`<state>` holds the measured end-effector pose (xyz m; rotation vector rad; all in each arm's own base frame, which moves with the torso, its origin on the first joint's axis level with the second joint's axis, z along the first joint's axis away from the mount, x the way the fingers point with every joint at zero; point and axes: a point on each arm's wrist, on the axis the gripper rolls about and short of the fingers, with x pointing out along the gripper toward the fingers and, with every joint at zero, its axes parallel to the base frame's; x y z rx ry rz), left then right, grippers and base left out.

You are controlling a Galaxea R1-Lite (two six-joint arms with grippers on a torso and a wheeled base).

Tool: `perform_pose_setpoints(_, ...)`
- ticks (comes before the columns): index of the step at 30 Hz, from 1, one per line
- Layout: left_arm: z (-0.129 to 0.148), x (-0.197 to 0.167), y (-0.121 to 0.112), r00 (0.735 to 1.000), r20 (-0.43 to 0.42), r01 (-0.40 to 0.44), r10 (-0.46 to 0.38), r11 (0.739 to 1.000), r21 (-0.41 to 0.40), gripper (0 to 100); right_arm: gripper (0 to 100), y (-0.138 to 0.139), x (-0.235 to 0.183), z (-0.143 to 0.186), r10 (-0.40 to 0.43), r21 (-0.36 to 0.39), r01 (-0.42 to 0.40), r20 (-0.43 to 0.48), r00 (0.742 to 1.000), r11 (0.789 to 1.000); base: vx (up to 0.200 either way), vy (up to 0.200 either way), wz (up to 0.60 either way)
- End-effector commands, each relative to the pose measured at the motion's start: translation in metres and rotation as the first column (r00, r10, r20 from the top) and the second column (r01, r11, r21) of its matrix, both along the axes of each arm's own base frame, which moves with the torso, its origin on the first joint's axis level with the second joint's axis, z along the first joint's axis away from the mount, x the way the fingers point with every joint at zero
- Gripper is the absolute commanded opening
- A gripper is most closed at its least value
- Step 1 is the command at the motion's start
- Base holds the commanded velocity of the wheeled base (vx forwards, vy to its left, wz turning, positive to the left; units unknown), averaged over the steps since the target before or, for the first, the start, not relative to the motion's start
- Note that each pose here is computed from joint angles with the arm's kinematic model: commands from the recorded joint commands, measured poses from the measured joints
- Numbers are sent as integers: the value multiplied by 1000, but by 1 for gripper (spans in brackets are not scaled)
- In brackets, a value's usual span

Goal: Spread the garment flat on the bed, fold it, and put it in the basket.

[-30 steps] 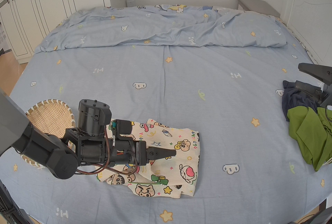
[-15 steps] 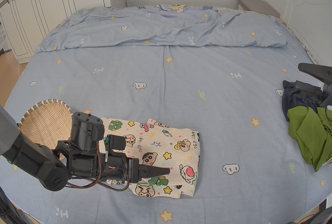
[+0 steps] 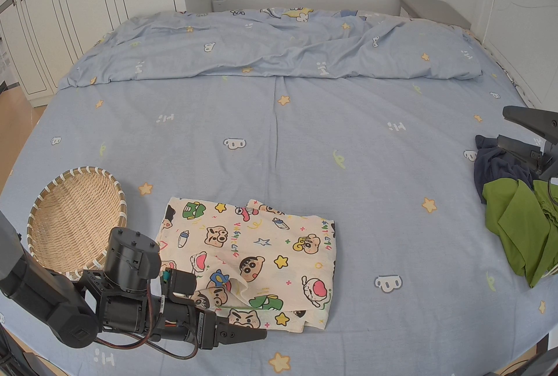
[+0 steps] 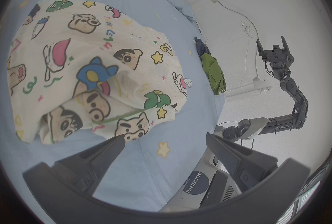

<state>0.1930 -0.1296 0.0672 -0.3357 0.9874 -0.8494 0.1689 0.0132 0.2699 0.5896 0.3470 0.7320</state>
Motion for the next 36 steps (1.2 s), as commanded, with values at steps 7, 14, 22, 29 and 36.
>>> perform_pose_setpoints(7, 30, -28, 33, 981, -32, -194, 192, 974, -119, 100, 100, 1, -1, -1, 6, 0, -6, -1, 1000, 1000, 0, 0, 0)
perform_pose_setpoints(14, 30, -19, 53, 897, -66, -441, 437, 893, -93, 100, 100, 1, -1, -1, 6, -1, -6, -1, 1000, 1000, 0, 0, 0)
perform_pose_setpoints(22, 32, -8, 60, 806, -172, -587, 566, 800, -120, 100, 100, 3, -1, -3, 19, -3, -19, -5, 1000, 1000, 0, 0, 0)
perform_pose_setpoints(29, 22, -1, 63, 763, -220, -635, 608, 768, -80, 100, 100, 3, -1, -4, 19, -3, -19, -8, 1000, 1000, 0, 0, 0)
perform_pose_setpoints(36, 18, 2, 61, 727, -216, -674, 652, 737, -43, 100, 100, 3, 0, -5, 19, -4, -19, -12, 1000, 1000, 0, 0, 0)
